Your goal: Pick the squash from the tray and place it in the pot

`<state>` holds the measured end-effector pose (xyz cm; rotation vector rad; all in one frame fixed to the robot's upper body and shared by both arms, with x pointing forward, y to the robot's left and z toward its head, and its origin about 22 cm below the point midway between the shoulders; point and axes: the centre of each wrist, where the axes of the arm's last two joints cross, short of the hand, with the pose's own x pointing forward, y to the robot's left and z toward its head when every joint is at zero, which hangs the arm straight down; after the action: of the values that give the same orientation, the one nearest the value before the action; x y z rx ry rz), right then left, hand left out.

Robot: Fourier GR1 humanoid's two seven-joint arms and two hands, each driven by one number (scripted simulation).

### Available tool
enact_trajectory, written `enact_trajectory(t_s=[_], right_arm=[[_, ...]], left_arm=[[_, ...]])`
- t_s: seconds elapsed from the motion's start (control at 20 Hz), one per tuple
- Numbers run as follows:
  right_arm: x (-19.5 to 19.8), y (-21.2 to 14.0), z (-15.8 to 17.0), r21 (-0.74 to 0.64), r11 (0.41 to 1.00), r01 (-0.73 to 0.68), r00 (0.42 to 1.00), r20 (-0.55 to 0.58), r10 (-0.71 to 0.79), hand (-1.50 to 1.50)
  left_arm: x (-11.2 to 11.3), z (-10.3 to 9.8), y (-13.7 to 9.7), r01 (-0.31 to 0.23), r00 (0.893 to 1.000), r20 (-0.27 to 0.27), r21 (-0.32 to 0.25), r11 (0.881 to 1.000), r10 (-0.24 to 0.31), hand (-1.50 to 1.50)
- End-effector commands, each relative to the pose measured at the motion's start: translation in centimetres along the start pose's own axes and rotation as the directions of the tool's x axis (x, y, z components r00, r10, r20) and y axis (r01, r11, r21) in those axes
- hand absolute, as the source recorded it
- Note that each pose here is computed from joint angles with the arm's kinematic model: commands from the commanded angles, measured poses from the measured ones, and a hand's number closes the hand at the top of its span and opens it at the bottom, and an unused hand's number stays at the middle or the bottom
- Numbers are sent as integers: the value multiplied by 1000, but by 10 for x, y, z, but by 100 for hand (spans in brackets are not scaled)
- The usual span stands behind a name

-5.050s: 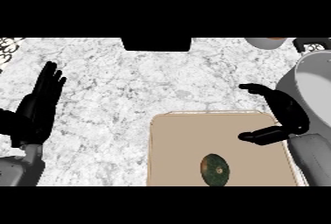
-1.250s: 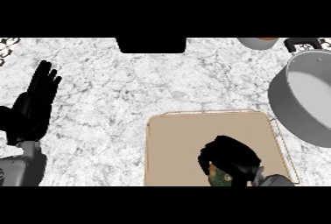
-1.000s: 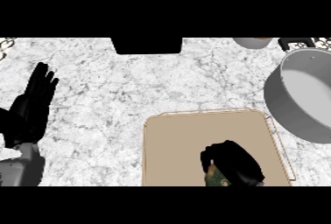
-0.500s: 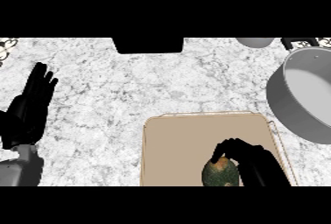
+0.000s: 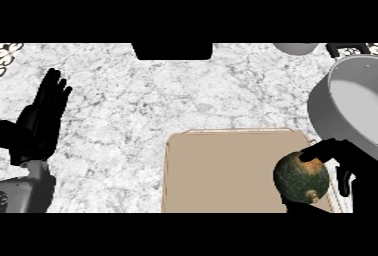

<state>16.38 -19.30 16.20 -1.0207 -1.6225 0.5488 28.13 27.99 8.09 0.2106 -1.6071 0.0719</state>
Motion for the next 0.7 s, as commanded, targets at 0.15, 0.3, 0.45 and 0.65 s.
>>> enact_trajectory(t_s=[0.15, 0.3, 0.45, 0.65], right_arm=[[-24, -49, -14, -126, 989, 81, 996, -38, -87, 150], [-50, -48, -41, -162, 978, 131, 987, -74, -145, 150], [-72, -57, -69, -160, 977, 143, 981, -106, -161, 150], [-118, -46, -88, -162, 980, 115, 979, -147, -139, 150]], left_arm=[[-9, -2, -11, -21, 1000, 7, 4, 1000, 21, 0], [12, -13, 11, 2, 1000, 23, 9, 1000, -3, 0], [1, 2, -13, -7, 1000, 14, 21, 1000, 6, 0], [2, -4, 1, 3, 1000, 7, -5, 1000, -3, 0]])
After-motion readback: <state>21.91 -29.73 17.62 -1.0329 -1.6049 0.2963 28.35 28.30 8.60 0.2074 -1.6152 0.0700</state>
